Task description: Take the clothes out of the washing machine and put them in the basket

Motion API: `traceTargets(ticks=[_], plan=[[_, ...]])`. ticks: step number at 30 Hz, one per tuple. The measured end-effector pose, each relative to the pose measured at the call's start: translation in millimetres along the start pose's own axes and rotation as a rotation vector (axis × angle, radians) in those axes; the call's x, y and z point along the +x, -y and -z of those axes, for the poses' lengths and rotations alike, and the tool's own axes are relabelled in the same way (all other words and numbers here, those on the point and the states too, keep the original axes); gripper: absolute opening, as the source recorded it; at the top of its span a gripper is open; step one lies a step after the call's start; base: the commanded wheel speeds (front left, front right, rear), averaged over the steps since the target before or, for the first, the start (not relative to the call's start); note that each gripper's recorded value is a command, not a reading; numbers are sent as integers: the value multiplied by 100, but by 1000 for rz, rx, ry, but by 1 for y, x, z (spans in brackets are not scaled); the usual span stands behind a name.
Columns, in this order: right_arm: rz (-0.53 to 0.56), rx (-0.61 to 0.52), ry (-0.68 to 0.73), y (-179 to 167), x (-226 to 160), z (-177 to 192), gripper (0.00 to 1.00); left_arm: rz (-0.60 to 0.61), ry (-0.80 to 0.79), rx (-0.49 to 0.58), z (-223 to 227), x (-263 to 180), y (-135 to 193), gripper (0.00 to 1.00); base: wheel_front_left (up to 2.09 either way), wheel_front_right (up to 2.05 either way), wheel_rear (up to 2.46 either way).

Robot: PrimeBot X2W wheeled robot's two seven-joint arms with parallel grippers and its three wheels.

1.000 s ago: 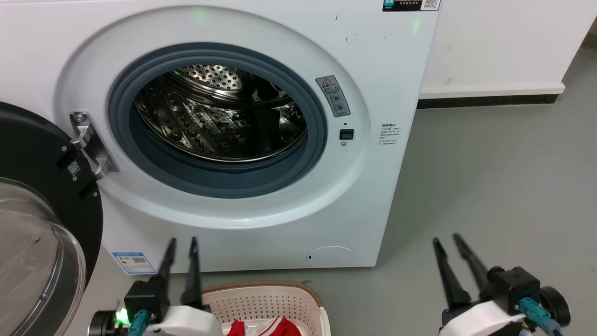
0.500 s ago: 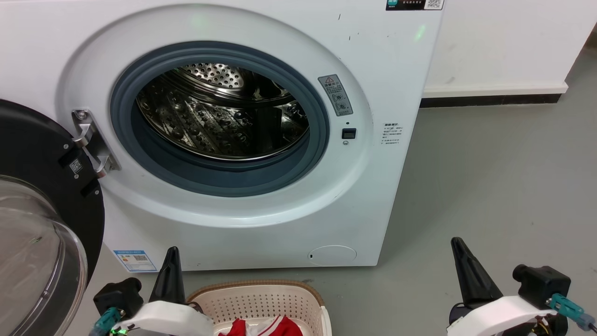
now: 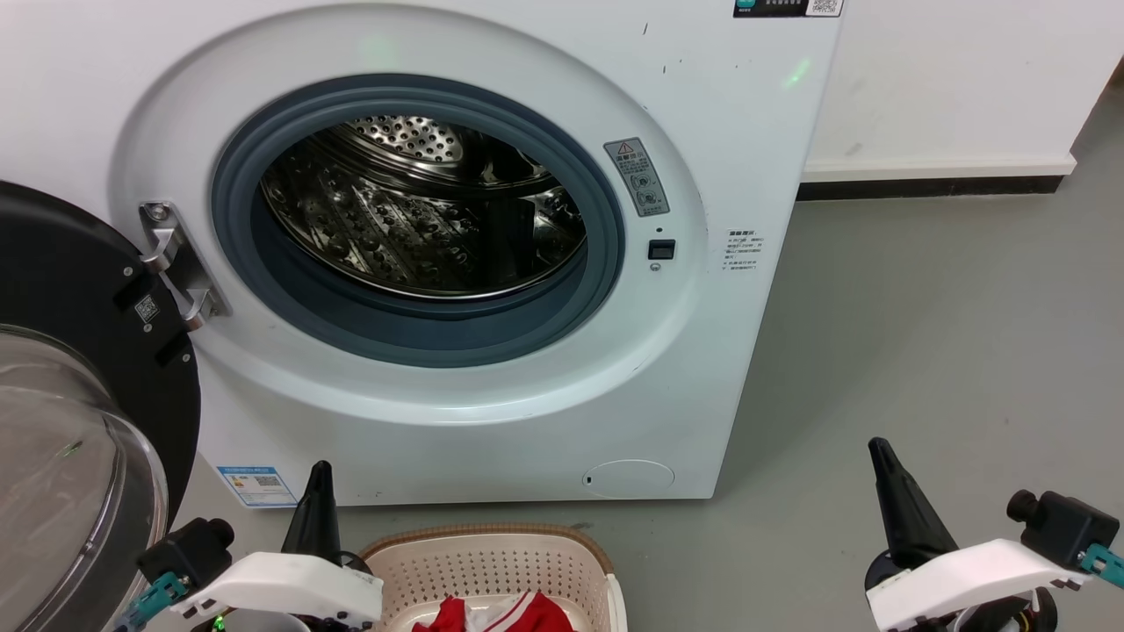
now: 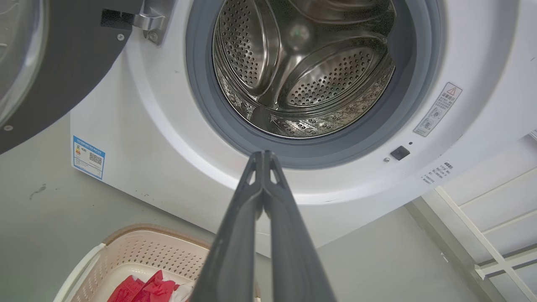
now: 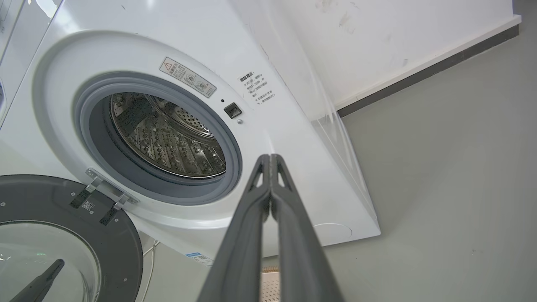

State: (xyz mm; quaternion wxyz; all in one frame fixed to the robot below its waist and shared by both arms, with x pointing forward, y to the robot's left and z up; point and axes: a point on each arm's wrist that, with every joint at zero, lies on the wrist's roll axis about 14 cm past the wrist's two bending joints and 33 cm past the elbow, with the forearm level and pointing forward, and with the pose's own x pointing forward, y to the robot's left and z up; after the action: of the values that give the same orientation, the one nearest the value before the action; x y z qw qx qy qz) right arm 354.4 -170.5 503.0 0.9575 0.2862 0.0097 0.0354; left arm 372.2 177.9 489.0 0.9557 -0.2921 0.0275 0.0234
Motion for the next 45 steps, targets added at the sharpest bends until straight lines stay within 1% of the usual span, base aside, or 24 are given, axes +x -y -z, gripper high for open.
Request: traceTargets(ticks=[22, 45], plan=[[35, 306, 15, 11, 9, -6, 0, -10, -26, -309, -3, 6, -5, 0, 0, 0, 0], [51, 565, 31, 18, 17, -12, 0, 0, -32, -567, -8, 10, -7, 0, 0, 0, 0]])
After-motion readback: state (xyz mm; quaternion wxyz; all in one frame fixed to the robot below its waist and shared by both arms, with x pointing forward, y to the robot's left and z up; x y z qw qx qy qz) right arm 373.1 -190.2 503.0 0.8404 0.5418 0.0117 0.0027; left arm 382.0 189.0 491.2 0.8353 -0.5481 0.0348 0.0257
